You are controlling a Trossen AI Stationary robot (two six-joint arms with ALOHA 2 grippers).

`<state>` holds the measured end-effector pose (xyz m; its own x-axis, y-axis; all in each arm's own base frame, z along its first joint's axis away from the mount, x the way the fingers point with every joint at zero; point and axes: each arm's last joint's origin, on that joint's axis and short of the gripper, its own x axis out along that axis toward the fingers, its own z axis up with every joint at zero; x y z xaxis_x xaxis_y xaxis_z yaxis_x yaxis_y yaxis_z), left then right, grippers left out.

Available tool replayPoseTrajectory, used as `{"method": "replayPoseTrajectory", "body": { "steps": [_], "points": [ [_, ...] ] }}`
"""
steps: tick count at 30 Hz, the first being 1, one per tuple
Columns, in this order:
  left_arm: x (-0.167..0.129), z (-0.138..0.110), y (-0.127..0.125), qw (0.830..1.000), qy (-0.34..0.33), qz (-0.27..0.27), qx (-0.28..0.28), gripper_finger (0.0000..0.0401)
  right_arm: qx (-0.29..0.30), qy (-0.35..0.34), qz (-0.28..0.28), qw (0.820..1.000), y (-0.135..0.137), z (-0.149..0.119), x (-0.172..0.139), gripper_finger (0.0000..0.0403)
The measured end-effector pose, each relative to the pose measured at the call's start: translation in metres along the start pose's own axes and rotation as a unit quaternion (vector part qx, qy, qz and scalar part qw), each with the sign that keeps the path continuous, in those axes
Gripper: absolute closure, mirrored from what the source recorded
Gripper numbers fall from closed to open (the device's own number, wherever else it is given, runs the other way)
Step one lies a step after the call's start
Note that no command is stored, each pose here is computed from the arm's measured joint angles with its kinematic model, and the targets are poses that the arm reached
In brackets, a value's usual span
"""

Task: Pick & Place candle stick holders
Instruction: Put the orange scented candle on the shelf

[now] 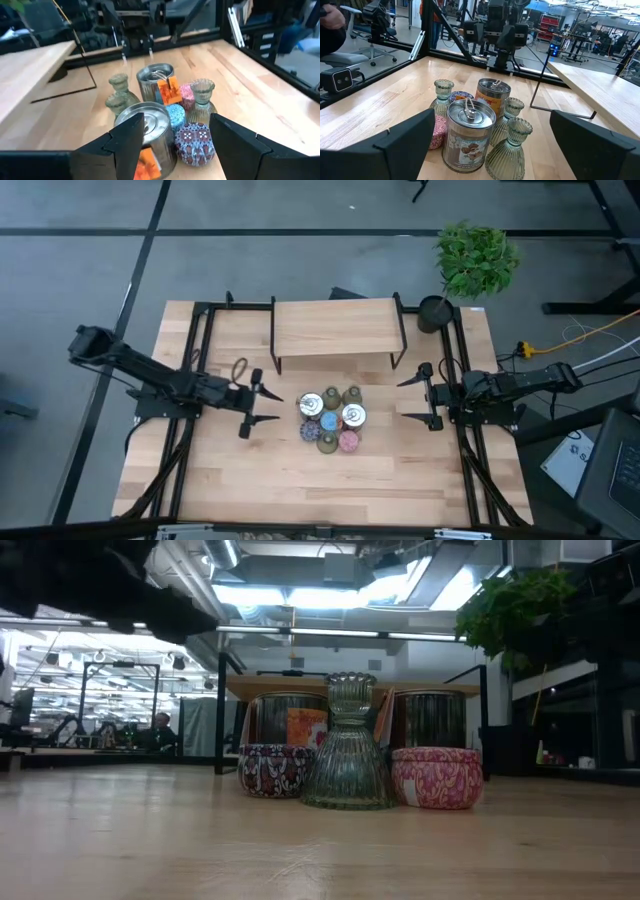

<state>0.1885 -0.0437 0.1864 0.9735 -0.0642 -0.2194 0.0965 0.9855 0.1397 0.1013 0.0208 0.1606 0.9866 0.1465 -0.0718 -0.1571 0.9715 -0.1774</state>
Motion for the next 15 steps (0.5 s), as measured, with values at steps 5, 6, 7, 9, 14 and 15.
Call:
{"method": "replayPoseTrajectory", "body": {
  "steps": [5, 6, 7, 9, 14, 15],
  "points": [
    [0.029, 0.016, -0.004, 0.999, 0.042, -0.005, 0.008, 0.018, 0.0, 0.0, 0.0, 1.0, 0.0, 0.0, 0.0, 0.0005],
    [0.035, 0.018, -0.005, 0.998, 0.059, -0.007, 0.013, 0.018, 0.0, 0.0, 0.0, 1.0, 0.0, 0.0, 0.0, 0.0005],
    [0.041, 0.02, -0.006, 0.997, 0.074, -0.009, 0.021, 0.018, 0.0, 0.0, 0.0, 1.0, 0.0, 0.0, 0.0, 0.0005],
    [0.053, 0.024, -0.008, 0.994, 0.099, -0.013, 0.036, 0.018, 0.0, 0.0, 0.0, 1.0, 0.0, 0.0, 0.0, 0.0005],
    [0.076, 0.027, -0.012, 0.988, 0.136, -0.021, 0.066, 0.018, 0.0, 0.0, 0.0, 1.0, 0.0, 0.0, 0.0, 0.0005],
    [0.08, 0.026, -0.012, 0.987, 0.143, -0.023, 0.071, 0.018, 0.0, 0.0, 0.0, 1.0, 0.0, 0.0, 0.0, 0.0005]
  ]
}}
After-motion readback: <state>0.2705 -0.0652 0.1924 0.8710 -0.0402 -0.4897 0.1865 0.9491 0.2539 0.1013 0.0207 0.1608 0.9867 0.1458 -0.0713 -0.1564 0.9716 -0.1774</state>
